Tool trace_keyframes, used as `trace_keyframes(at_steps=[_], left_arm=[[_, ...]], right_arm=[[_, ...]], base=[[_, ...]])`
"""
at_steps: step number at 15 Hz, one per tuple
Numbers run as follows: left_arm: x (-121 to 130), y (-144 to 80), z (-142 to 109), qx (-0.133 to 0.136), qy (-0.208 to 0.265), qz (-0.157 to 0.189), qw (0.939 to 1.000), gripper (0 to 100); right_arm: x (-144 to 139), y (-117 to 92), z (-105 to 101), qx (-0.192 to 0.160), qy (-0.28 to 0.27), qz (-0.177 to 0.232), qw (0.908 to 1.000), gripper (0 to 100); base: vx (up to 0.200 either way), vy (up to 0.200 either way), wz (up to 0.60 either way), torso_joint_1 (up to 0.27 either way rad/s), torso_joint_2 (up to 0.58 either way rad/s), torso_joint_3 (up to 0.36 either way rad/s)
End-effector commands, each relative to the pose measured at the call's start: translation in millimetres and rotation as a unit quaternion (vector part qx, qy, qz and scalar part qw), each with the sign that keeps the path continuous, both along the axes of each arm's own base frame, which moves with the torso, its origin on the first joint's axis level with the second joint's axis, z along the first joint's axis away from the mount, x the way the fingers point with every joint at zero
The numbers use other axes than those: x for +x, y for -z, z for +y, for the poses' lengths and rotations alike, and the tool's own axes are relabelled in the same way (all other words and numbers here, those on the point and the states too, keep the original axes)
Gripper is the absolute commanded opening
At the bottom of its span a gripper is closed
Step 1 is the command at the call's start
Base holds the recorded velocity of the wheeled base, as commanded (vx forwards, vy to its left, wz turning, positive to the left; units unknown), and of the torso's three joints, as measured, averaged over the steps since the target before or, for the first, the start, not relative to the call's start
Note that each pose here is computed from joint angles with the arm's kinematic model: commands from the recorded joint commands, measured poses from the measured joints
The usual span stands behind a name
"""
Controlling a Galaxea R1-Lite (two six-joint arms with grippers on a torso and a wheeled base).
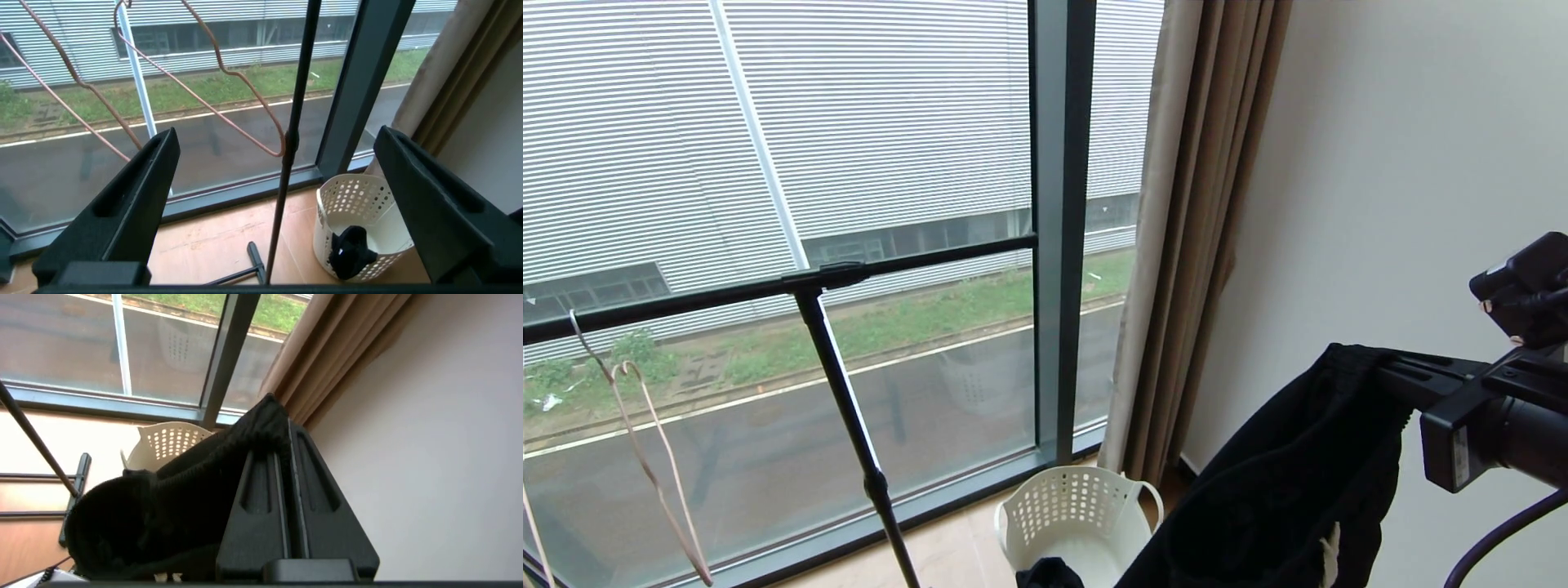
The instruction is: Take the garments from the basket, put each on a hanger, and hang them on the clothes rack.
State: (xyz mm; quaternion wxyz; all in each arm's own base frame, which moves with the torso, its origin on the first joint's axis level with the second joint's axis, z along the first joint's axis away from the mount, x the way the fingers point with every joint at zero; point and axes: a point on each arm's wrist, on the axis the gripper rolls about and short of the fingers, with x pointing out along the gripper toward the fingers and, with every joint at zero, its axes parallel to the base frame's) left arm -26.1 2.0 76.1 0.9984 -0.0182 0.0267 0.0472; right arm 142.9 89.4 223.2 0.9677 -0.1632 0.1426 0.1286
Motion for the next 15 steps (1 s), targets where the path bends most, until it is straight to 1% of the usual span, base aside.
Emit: trace_keyframes(at_steps=[1,6,11,15], left_arm=[[0.1,0.0,0.0,0.0,0.0,0.001,1.0,100],[0.1,0.0,0.0,0.0,0.001,0.001,1.0,100],[0.0,-0.4,0.0,-0.002,0.001,0.0,1.0,100],[0.0,-0.4,0.0,-0.003,0.001,0.0,1.0,100]], right_arm=[[0.6,-0.2,-1.2,0.001,0.004,-0.001,1.0,0],[0.3,-0.6,-1.3,0.002,0.003,-0.002,1.0,0],[0.0,-0.8,-1.5,0.002,0.003,-0.002,1.0,0],[0.0,-0.8,-1.5,0.002,0.003,-0.002,1.0,0]], base=[[0.0,0.0,0.6,0.007,-0.01,0.002],[0.0,0.0,0.6,0.008,0.0,-0.001],[-0.2,0.0,0.0,0.008,0.0,-0.002],[0.0,0.2,0.0,-0.008,0.0,0.007]])
